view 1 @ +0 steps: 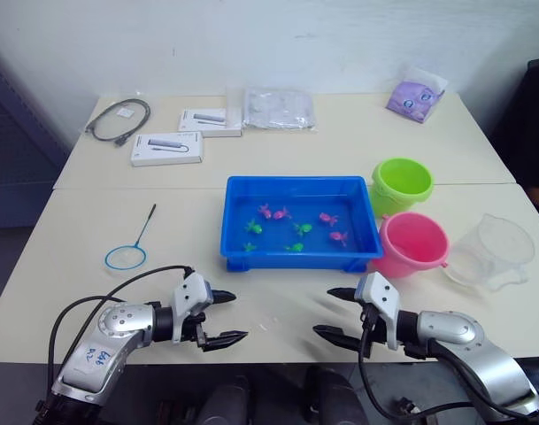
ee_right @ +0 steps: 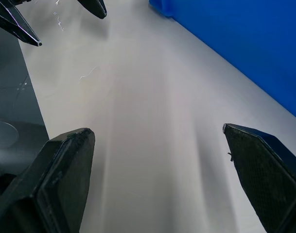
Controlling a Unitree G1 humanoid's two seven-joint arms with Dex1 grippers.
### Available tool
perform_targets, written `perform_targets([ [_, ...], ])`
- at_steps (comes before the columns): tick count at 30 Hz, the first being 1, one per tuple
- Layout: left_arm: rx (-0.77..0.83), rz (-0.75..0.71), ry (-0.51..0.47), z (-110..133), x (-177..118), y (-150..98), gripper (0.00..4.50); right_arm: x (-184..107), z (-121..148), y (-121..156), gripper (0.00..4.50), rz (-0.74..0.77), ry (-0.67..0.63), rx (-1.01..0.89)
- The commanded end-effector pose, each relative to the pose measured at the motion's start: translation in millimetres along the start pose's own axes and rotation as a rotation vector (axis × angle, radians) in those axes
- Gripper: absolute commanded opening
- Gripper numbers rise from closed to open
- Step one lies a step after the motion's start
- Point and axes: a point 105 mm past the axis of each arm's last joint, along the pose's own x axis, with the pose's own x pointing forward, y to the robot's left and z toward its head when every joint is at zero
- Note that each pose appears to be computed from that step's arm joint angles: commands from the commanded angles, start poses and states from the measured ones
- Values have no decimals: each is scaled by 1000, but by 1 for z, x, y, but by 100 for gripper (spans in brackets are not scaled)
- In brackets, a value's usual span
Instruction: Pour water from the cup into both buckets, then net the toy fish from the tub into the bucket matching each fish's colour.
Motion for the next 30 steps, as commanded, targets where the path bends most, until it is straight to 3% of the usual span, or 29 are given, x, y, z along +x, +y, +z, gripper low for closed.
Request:
perform_targets([
  [1, 9, -81, -1, -2, -2, -12, 449, -3, 12, 0, 450, -38, -52, -18],
  [5, -44, -213, -95, 19, 0, -21, 449, -17, 21, -3, 450, -149, -129, 51],
  [16, -41, -417, -397, 152, -15, 17, 449, -103, 30, -1, 450, -590, -337, 301],
  [24, 124, -431, -422, 192, 1, 9, 449, -184, -4, -46, 450, -1130, -258, 376],
  [30, 176, -410, -429, 194, 9, 3, 449, -219, -26, -77, 450, -1334, -167, 419],
])
